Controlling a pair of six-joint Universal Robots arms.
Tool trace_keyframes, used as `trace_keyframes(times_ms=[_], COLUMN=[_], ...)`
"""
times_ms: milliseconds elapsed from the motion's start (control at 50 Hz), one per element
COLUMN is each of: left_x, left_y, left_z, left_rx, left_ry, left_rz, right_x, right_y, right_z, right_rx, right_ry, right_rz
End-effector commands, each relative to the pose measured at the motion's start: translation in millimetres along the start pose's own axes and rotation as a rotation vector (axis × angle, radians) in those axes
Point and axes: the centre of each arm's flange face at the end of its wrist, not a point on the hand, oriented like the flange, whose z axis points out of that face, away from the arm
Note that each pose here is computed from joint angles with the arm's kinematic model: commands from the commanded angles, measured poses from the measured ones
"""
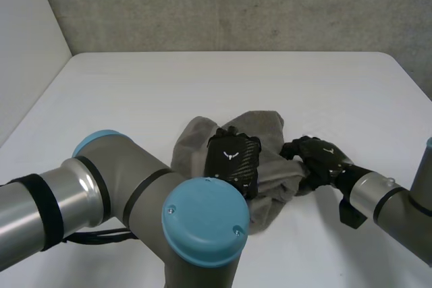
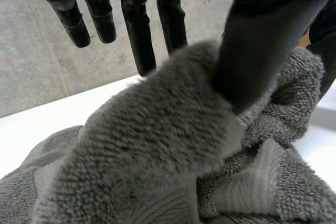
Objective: Fold the towel.
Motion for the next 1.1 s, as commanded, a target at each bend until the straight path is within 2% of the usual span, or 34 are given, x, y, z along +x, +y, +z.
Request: trace_keyframes(times_ms=[20,140,300,520,720,920,1100], left_x=[-23.1,-42.7,-70.6,-78.5,-94.8,-104.3,-128.4], left_y=[2.8,8.8,-4.4,-29.7,-24.3,-28.4,-43.1], left_z=[11.6,14.5,11.7,-4.6,-2.4,-10.3,-13.8], left_rx=[-0.024,-0.057,-0.053,-0.001,-0.028,-0.026,0.003], left_ry=[-0.061,-0.107,-0.172,-0.18,-0.225,-0.247,-0.314], left_rz=[0.042,0.085,0.068,0.047,0.049,0.044,0.023], right_x=[-9.3,-1.8,8.2,-16.6,-32.9,-39.4,-40.1], right_y=[-6.4,-11.5,-9.7,-4.3,-1.4,-1.3,-7.1], right_z=[4.4,3.7,-1.9,3.1,5.4,18.1,22.8], right_rx=[0.051,0.071,0.049,0.032,0.033,0.055,0.081], right_ry=[-0.017,0.069,0.143,0.057,0.018,-0.017,-0.029], right_rz=[0.028,0.032,0.055,0.104,0.202,0.188,0.143])
